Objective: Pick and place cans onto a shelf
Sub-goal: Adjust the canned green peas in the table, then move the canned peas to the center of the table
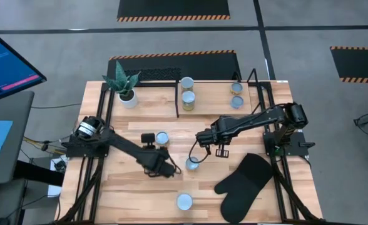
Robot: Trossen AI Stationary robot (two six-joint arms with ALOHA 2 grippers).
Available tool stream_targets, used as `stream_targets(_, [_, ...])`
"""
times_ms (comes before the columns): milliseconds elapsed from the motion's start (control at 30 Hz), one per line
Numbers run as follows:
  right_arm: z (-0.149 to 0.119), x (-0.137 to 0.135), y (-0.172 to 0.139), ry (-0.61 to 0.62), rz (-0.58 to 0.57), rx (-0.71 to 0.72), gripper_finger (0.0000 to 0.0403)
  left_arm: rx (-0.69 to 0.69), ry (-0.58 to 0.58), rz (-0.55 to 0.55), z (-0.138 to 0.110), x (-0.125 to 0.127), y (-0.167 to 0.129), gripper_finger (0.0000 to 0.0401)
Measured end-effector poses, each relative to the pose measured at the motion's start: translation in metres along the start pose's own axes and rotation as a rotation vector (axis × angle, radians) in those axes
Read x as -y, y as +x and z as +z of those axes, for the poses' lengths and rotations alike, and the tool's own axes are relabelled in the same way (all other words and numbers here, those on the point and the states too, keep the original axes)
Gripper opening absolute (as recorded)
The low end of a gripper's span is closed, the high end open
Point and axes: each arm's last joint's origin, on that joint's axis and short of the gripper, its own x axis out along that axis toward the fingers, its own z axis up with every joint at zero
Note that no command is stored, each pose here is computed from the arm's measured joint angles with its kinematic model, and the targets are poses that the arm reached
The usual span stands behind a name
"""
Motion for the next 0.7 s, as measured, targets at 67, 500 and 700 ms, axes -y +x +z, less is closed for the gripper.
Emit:
stream_targets(67, [-0.001,-0.003,-0.001,-0.008,-0.001,0.004,0.0026,-0.033,0.011,0.014,-0.002,-0.004,0.017,0.0000])
stream_targets(500, [0.000,-0.004,-0.001,-0.019,0.002,0.018,0.0023,0.376,-0.060,0.006,0.056,-0.033,0.059,0.0000])
stream_targets(700, [0.007,0.003,0.001,-0.048,0.016,0.058,0.0028,0.318,-0.028,-0.026,0.052,-0.035,0.062,0.0000])
